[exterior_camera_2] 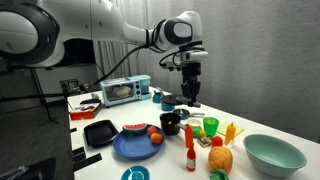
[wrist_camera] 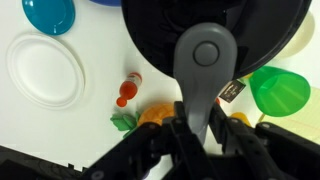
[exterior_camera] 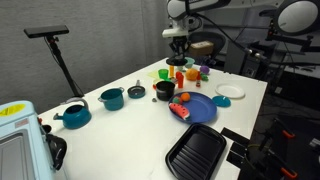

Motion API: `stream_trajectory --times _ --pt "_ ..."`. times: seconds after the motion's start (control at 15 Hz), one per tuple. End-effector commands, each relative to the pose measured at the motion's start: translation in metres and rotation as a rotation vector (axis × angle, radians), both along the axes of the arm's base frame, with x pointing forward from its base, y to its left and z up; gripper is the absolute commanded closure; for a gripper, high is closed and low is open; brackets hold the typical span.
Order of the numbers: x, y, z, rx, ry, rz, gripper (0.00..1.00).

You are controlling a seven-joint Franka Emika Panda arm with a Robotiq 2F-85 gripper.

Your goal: Uncover the small black pot

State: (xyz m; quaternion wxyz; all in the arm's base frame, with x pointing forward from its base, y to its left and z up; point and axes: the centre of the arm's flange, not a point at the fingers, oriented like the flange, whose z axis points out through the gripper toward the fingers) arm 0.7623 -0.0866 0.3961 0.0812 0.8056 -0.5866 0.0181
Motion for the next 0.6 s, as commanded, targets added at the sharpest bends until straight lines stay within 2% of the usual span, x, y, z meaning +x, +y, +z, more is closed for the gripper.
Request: stream_trajectory --times 0.0,0.27,0.53 --pt "-0.077 -0.019 -0.014 0.005 0.019 -0.014 0.93" --pt "-0.101 -0.034 -0.043 0.033 0.098 -0.064 0.93" --pt "-0.135 -0.06 -0.083 0.025 0.179 -0.131 0.93"
